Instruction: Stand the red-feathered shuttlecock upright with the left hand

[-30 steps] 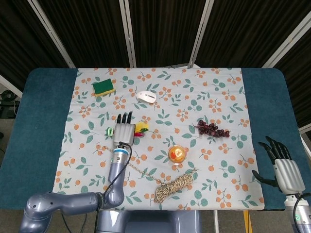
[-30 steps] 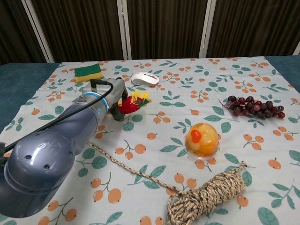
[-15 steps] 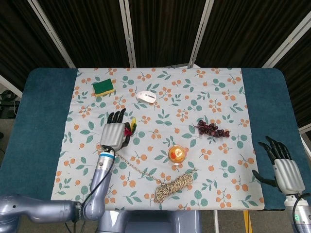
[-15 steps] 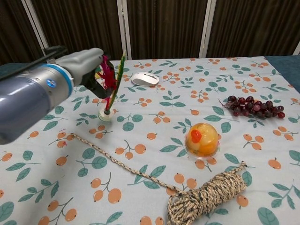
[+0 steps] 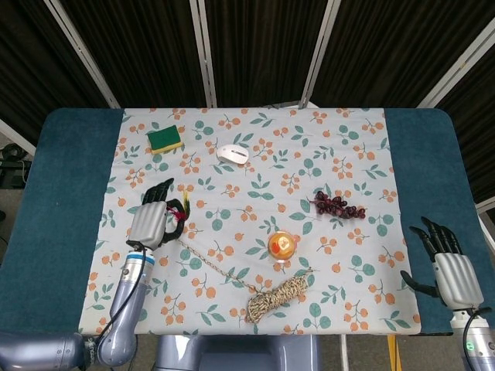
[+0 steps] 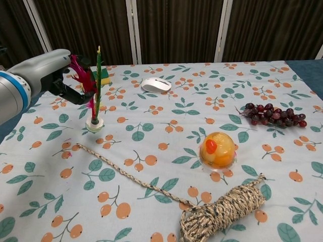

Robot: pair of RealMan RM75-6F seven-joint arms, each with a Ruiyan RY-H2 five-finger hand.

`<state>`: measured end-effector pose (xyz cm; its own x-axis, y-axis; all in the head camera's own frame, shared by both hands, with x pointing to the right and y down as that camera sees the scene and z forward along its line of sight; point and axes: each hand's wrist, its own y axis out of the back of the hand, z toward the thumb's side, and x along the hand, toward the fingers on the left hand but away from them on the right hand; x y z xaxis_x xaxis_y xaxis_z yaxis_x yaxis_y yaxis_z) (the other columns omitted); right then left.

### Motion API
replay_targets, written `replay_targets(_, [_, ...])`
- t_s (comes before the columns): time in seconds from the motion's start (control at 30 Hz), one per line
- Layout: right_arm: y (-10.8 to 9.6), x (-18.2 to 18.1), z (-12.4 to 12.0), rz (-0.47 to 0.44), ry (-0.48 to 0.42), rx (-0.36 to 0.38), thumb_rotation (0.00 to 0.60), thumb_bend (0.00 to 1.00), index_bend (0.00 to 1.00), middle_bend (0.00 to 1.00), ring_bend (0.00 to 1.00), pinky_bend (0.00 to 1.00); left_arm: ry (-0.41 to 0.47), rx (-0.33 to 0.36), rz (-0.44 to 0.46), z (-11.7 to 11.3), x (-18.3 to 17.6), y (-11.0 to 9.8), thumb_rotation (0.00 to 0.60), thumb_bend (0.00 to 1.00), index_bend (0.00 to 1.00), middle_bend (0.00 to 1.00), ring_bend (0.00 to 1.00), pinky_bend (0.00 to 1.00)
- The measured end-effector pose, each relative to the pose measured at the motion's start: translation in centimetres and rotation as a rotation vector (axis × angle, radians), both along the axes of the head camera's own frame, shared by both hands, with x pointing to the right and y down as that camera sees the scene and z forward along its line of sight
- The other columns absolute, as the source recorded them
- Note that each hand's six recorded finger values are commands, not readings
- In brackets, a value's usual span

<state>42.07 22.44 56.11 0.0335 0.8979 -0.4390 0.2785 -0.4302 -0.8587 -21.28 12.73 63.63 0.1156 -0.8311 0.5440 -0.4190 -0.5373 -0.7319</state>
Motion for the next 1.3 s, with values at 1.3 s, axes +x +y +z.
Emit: replay_targets(1.3, [0.0,0.1,0.1,0.014,-0.009,-0.010,0.600,0.16,0.15,0.00,0.00,0.00,0.381,-0.220,-0.173,3.9,1.1,2.6,0.600,0.40,0.26,0.00,0.00,0.00])
